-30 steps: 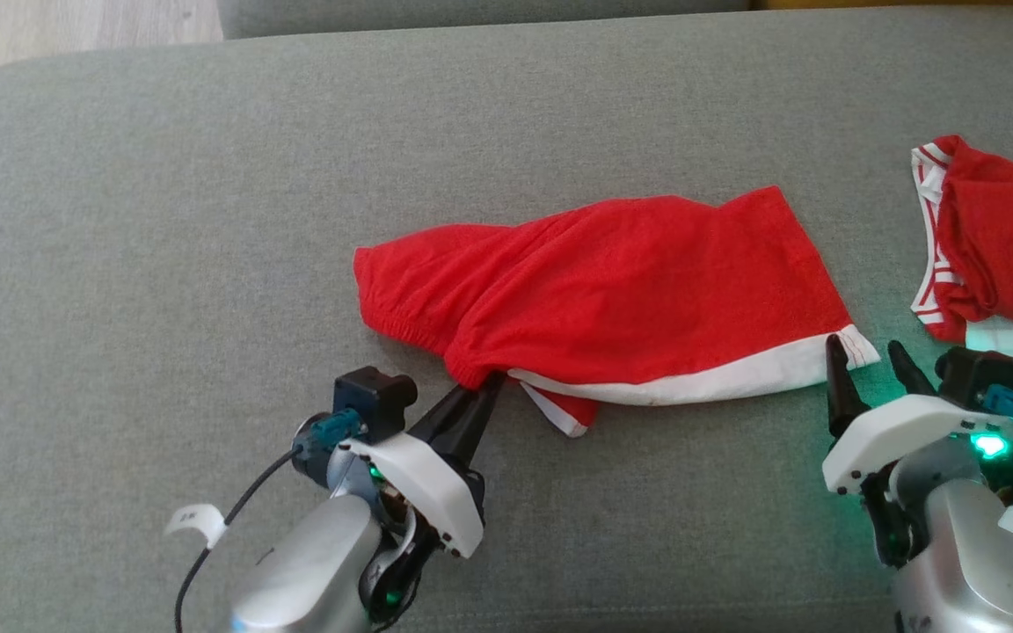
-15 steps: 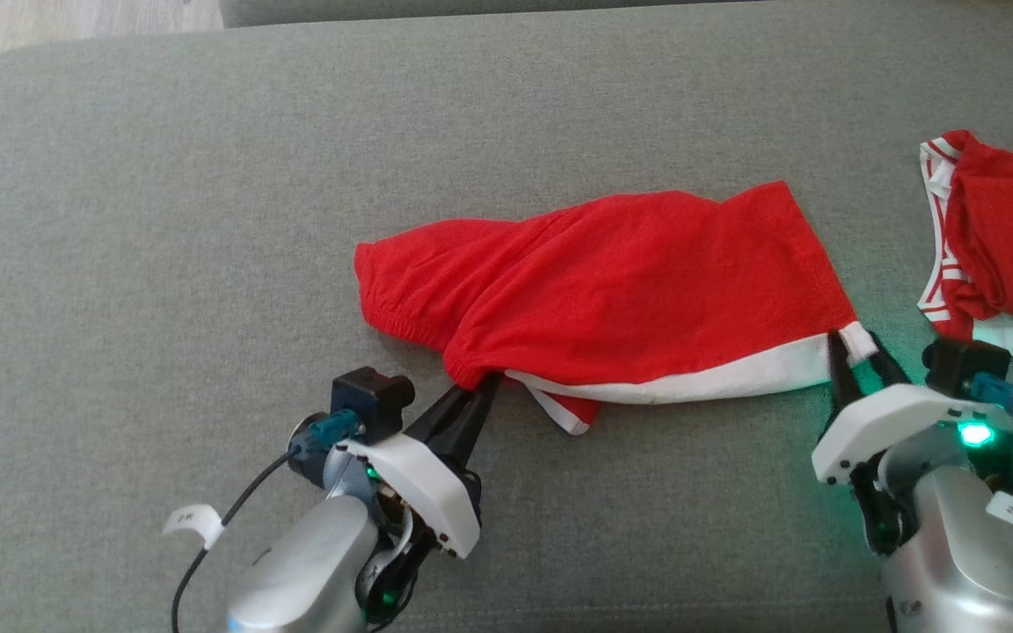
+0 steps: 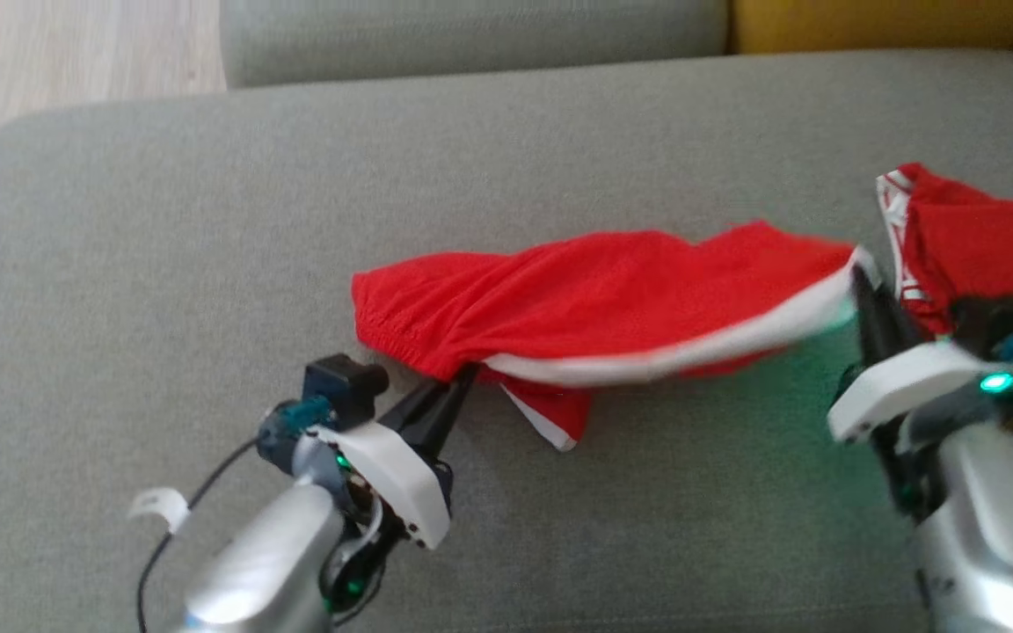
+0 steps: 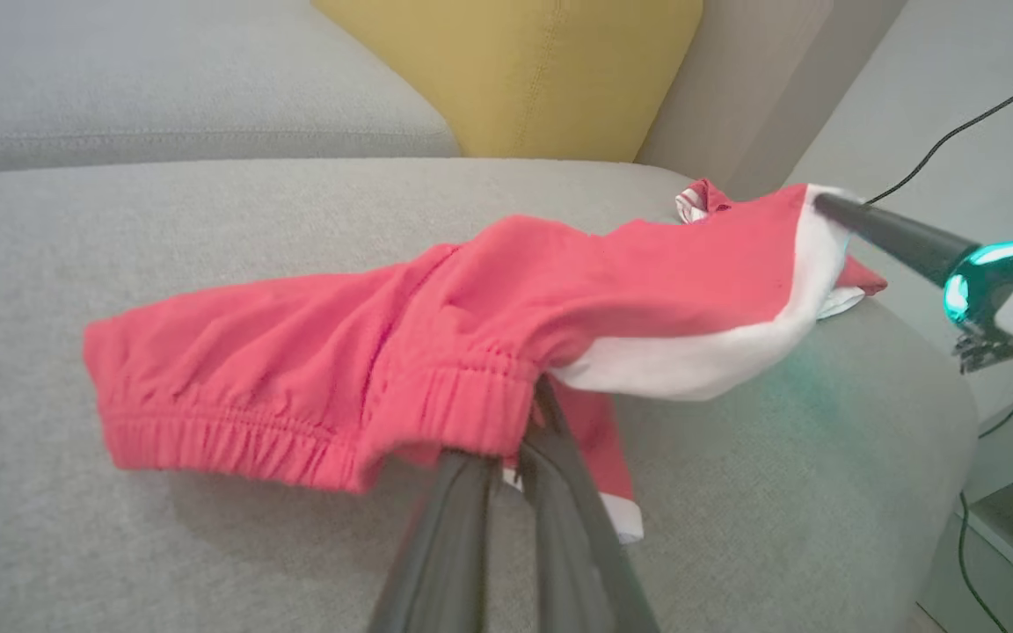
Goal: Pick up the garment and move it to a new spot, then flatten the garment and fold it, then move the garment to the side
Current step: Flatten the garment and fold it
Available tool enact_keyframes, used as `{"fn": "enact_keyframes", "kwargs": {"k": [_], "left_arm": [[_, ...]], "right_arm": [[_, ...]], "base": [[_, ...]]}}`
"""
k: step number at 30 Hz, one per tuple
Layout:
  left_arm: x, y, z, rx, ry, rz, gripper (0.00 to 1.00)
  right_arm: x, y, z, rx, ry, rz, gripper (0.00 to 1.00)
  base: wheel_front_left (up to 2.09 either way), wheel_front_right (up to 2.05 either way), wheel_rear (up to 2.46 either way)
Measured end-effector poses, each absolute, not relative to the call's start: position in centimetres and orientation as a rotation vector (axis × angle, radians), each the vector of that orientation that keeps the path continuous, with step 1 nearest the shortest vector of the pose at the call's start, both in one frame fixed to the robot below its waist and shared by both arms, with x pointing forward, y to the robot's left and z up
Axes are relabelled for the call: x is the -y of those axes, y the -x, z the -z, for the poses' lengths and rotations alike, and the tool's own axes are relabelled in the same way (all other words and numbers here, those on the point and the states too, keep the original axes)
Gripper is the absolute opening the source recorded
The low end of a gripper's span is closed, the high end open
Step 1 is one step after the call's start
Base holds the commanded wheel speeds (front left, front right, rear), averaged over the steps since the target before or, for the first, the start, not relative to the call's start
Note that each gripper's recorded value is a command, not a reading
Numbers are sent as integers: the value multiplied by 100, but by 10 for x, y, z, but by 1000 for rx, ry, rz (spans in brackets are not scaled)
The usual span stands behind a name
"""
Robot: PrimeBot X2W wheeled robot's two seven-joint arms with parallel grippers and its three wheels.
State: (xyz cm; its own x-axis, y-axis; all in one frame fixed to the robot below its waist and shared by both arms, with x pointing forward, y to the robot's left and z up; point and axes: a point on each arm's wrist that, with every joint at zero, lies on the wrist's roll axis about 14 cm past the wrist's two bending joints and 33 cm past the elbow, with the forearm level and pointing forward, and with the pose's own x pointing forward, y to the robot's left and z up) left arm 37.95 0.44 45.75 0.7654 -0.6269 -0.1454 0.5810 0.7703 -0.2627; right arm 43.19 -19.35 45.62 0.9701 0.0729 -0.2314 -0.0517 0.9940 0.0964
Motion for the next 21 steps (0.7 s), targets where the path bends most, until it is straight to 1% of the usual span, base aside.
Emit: {"fn": "enact_keyframes", "kwargs": {"k": [5, 8, 12, 17, 21], "left_arm": [[-10, -387, -502, -149, 137, 705, 0], [-13, -399, -548, -57, 84, 721, 0], [-12, -404, -615, 65, 85, 743, 0], [-17, -398, -673, 177, 95, 732, 0], [-21, -386, -689, 194, 139, 729, 0]], "right_arm": [[202, -445, -543, -22, -41, -107, 0], [202, -448, -602, 113, -25, -127, 0], [202, -440, -667, 258, -20, -141, 0], [203, -423, -715, 353, -42, -135, 0], [207, -408, -729, 358, -68, -112, 0]], "base": [[0, 0, 0], [0, 0, 0], [0, 0, 0], [0, 0, 0], [0, 0, 0]]}}
